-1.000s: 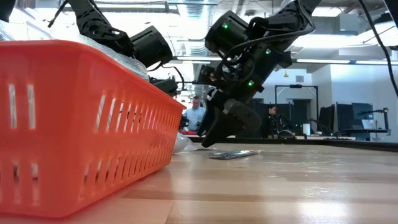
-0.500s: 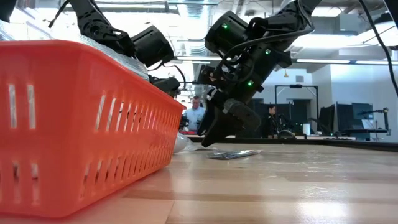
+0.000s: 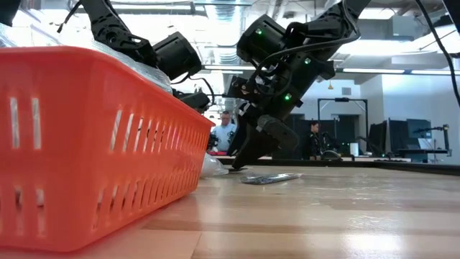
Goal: Pick & Place Travel size toiletries
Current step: Put the black comb into the left red basket
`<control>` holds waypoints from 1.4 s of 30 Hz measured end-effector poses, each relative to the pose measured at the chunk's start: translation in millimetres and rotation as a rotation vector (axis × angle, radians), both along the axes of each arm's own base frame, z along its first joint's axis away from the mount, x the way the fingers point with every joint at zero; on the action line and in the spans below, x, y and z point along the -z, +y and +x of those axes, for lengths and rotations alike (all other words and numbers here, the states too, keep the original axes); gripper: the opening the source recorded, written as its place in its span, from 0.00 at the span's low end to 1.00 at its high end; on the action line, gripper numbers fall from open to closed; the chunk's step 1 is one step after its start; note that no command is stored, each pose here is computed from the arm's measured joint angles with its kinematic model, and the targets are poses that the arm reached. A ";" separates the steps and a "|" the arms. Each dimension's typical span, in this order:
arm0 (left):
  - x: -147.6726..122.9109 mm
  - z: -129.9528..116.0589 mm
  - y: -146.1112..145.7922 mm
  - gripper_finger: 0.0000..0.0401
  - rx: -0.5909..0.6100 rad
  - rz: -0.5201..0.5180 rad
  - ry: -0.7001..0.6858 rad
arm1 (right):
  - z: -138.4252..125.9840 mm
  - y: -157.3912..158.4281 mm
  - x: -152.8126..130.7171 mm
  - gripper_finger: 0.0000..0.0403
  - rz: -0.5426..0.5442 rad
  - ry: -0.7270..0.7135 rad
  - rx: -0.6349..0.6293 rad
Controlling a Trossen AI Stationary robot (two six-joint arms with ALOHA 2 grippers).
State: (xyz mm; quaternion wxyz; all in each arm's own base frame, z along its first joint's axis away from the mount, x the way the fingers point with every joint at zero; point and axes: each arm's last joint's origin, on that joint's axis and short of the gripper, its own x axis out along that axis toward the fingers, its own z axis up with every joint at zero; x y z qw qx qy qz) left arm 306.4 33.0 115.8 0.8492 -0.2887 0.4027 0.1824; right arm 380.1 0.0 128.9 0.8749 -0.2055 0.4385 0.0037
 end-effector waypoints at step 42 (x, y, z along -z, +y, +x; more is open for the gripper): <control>2.2 2.7 0.9 0.00 0.015 -0.025 -0.019 | -0.3 -1.1 -0.2 0.63 0.001 0.003 0.002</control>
